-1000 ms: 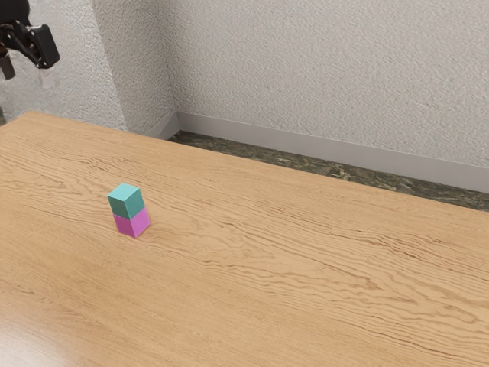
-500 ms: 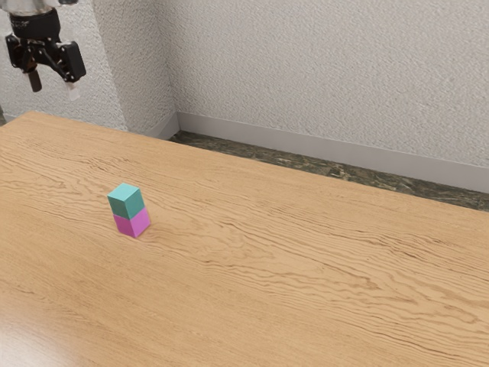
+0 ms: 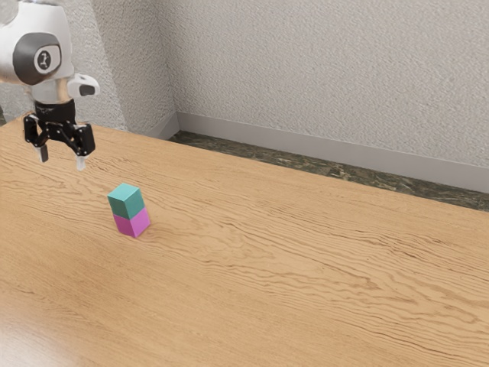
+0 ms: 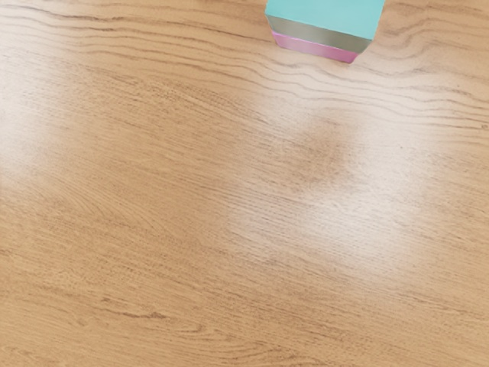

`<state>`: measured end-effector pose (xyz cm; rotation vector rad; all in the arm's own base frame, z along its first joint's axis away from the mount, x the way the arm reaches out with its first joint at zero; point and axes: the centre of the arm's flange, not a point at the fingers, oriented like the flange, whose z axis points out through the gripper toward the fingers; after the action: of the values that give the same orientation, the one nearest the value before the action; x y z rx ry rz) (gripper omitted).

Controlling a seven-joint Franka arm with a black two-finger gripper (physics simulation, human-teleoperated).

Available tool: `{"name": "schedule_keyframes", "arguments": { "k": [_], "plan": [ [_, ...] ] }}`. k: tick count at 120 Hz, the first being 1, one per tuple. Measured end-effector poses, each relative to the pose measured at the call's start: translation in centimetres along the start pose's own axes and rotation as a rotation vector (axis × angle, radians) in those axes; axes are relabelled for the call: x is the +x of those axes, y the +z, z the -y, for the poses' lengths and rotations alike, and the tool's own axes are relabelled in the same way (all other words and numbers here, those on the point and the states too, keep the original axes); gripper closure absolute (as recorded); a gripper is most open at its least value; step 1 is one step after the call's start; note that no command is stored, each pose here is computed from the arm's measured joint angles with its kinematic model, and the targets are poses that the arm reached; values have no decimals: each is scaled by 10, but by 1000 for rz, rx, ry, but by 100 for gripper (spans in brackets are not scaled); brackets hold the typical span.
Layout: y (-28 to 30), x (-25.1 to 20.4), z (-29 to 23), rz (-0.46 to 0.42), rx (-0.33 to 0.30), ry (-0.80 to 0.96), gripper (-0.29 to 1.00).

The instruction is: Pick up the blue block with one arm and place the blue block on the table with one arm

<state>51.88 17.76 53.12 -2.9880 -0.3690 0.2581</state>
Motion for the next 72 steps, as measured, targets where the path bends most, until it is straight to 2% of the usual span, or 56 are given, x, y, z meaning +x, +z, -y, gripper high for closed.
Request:
{"name": "schedule_keyframes", "arguments": {
  "k": [50,72],
  "plan": [
    [91,78,-5,-9,54,15,0],
    [117,96,-14,-13,41,26,0]
  ]
}}
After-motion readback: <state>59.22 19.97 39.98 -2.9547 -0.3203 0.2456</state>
